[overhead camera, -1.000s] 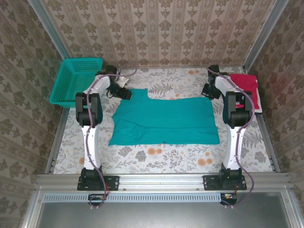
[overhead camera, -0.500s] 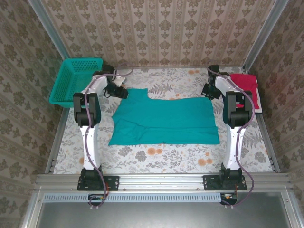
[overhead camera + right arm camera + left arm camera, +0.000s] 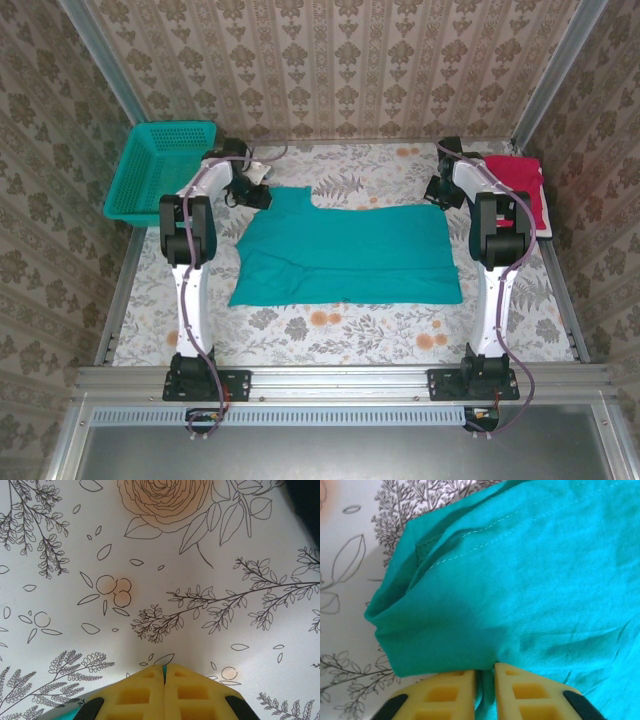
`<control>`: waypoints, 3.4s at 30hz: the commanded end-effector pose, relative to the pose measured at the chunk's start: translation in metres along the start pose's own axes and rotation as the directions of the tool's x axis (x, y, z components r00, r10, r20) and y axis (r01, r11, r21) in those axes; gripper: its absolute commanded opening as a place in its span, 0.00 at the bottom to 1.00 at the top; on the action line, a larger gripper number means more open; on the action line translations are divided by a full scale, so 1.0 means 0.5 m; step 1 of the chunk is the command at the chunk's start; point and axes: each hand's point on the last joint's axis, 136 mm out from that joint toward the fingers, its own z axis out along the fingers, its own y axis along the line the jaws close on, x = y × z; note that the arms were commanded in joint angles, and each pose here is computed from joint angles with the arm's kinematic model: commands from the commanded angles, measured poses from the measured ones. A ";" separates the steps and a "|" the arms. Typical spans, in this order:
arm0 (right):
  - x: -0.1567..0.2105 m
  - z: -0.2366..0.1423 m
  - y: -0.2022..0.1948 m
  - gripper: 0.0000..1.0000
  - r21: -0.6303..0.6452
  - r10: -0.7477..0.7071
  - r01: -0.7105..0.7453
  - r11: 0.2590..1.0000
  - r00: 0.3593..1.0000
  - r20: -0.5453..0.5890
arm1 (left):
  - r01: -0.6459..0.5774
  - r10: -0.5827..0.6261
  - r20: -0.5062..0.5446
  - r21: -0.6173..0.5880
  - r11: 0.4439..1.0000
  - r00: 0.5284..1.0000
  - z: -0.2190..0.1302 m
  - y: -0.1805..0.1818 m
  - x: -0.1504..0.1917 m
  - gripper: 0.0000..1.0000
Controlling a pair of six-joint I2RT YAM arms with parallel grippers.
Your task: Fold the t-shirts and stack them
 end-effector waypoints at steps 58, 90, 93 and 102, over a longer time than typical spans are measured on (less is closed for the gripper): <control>0.340 -0.343 -0.136 0.00 -0.261 0.021 0.000 0.965 0.997 0.079 | 0.070 -0.055 0.264 -0.048 0.996 0.963 -0.248 -0.158 0.279 0.00; 0.383 -0.279 -0.153 0.36 -0.220 0.016 -0.015 0.975 1.000 0.004 | 0.227 -0.221 0.098 -0.059 0.972 0.970 -0.190 -0.174 0.409 0.53; 0.368 -0.300 -0.150 0.67 -0.235 -0.007 0.022 0.972 0.998 0.064 | 0.220 -0.209 0.126 -0.076 0.973 0.970 -0.212 -0.178 0.400 0.73; 0.361 -0.291 -0.028 0.81 -0.314 -0.128 0.151 0.937 0.987 0.093 | 0.250 -0.217 0.351 -0.052 0.967 0.911 -0.235 -0.216 0.251 1.00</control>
